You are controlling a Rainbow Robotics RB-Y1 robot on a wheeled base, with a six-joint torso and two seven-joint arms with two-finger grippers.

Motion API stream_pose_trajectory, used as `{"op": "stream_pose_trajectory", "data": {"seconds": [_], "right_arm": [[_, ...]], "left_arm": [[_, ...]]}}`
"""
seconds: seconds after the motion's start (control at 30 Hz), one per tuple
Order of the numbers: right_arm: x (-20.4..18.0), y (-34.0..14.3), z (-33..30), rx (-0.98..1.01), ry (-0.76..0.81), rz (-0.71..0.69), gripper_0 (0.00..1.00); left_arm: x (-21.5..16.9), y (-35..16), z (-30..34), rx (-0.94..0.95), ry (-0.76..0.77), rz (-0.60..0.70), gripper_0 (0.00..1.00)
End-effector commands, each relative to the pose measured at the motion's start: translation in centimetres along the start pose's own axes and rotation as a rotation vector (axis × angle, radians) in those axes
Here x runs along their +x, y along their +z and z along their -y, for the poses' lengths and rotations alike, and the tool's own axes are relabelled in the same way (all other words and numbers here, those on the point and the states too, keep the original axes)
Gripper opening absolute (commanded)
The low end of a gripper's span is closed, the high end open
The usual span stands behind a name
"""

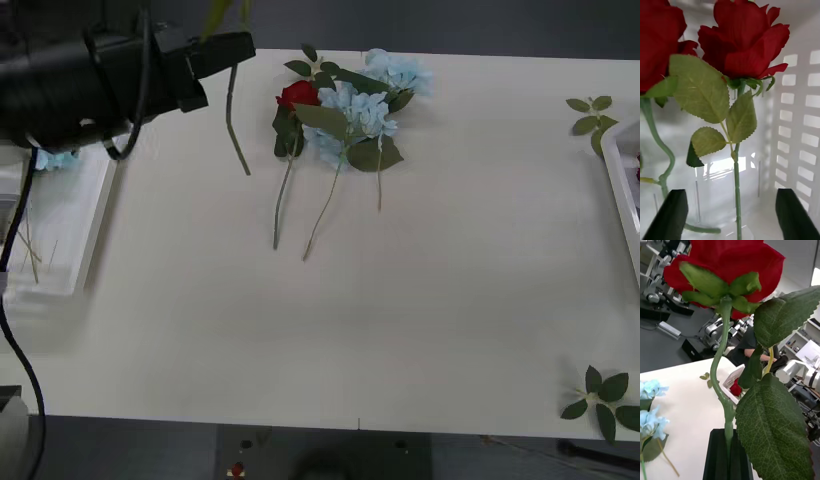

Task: Put the red flowers into the right box and the blue flowers into the left box

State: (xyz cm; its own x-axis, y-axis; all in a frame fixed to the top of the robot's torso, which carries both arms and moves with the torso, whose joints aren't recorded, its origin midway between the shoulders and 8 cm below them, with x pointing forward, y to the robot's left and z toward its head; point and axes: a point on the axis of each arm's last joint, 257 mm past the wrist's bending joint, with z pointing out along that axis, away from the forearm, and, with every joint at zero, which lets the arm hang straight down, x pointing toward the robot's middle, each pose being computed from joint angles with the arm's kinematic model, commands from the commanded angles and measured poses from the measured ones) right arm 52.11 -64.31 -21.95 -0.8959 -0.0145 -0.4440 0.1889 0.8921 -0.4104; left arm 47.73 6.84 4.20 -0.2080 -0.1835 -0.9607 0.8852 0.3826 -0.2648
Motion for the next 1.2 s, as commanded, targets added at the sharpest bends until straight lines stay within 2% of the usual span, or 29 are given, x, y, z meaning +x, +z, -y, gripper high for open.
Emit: {"op": "stream_pose_trajectory", "data": {"seconds": [0.03,0.27,0.37,0.53,0.7,0.77,0.87,1.03,1.2], "right_arm": [[-5.3,-6.4,1.3,-0.078,0.052,0.073,0.92],[-9.4,-16.4,-2.2,-0.276,-0.088,0.160,0.92],[-11.0,-21.1,-6.5,-0.392,-0.183,0.231,0.93],[-11.1,-26.1,-14.5,-0.601,-0.303,0.308,0.92],[-9.5,-31.1,-23.2,-0.902,-0.350,0.384,0.93],[-8.9,-33.3,-26.4,-1.018,-0.366,0.458,0.95],[-7.0,-35.1,-29.9,-1.131,-0.377,0.493,0.97],[-4.1,-36.1,-34.2,-1.192,-0.425,0.538,0.99],[-2.3,-36.5,-38.7,-1.235,-0.383,0.611,1.00]], "left_arm": [[0.8,1.4,1.3,0.013,0.090,0.042,0.00],[2.3,2.9,1.6,0.011,0.091,0.042,0.00],[3.3,3.9,1.8,0.004,0.115,0.049,0.00],[4.1,5.5,2.2,-0.007,0.114,0.073,0.01],[4.4,6.7,2.8,-0.019,0.122,0.101,0.00],[4.7,7.2,3.3,-0.015,0.128,0.107,0.01],[4.7,7.6,3.6,-0.018,0.134,0.118,0.00],[4.5,7.6,3.9,-0.014,0.133,0.128,0.00],[4.3,7.6,4.0,-0.009,0.123,0.134,0.00]]}}
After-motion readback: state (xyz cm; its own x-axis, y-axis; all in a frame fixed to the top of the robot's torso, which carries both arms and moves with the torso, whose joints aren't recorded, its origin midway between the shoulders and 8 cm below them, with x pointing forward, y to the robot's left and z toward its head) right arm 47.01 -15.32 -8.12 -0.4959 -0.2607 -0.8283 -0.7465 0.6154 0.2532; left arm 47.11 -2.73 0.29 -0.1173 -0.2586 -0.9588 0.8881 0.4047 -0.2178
